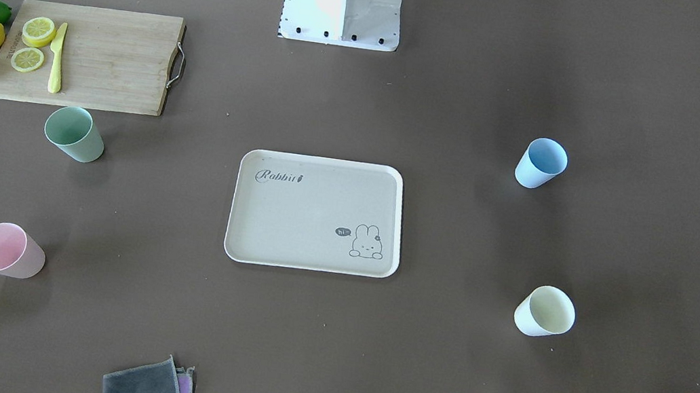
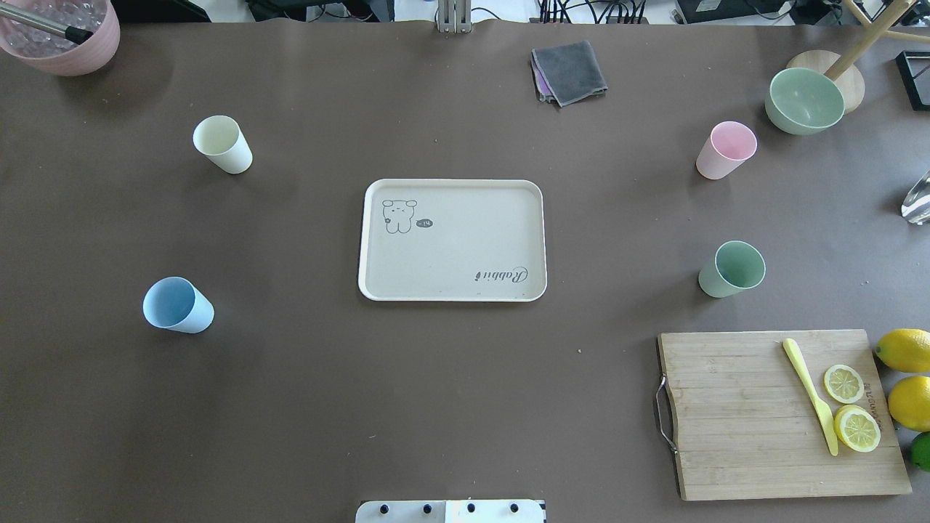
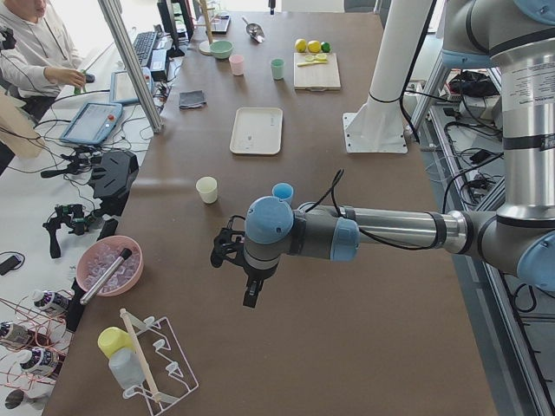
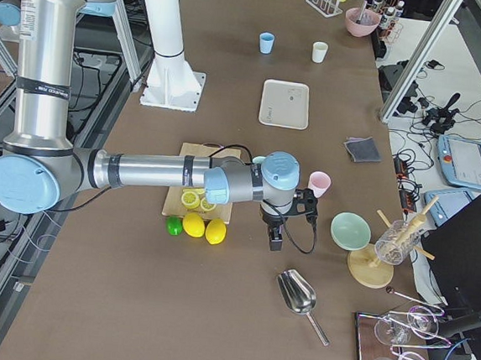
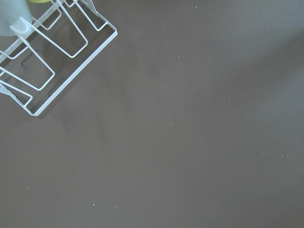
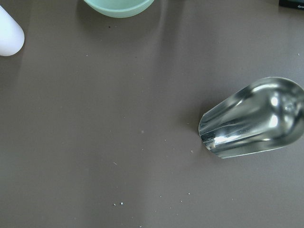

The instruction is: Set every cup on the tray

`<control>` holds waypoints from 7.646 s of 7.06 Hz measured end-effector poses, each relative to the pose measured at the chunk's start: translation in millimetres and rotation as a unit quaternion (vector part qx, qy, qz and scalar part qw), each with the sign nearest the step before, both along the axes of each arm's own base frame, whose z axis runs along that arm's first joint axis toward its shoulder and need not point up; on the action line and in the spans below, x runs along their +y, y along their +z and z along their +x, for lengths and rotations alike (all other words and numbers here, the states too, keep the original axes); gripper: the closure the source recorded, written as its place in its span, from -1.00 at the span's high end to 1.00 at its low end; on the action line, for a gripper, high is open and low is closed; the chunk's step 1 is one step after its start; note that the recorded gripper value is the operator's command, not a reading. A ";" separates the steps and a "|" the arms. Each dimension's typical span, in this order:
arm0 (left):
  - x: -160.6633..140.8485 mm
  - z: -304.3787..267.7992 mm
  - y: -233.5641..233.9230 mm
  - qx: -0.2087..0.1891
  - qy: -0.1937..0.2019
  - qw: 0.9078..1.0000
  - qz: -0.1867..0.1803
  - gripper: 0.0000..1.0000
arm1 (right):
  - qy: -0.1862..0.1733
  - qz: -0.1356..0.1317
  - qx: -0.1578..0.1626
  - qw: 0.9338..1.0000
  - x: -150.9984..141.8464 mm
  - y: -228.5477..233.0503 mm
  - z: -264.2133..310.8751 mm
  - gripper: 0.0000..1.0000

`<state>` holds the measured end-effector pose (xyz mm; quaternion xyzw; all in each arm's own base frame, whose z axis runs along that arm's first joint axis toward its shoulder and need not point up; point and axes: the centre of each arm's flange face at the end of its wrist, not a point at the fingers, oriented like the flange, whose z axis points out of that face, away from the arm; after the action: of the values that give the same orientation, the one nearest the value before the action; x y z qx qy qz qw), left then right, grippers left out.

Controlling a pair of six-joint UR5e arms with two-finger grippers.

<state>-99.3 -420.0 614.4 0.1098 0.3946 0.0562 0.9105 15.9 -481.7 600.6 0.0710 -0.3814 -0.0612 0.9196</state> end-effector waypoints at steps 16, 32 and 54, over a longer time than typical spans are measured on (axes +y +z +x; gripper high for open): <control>20.3 9.3 6.2 0.027 0.013 0.999 0.014 0.97 | -0.027 0.022 -0.050 0.998 -1.7 -48.2 -74.0 1.00; -0.9 110.9 -50.3 0.101 -0.071 0.990 -0.062 0.97 | -0.037 -0.044 -0.105 0.993 9.9 -129.4 -294.0 -1.00; -14.3 475.5 -288.7 0.102 -0.050 0.990 -0.078 -1.00 | 0.072 -0.090 -0.073 0.991 -68.4 -177.3 -275.0 0.95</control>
<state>376.1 -434.3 325.8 0.0630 0.4824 -0.0317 0.8731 -259.2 -550.1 423.3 0.0198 -0.4452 0.0453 0.8941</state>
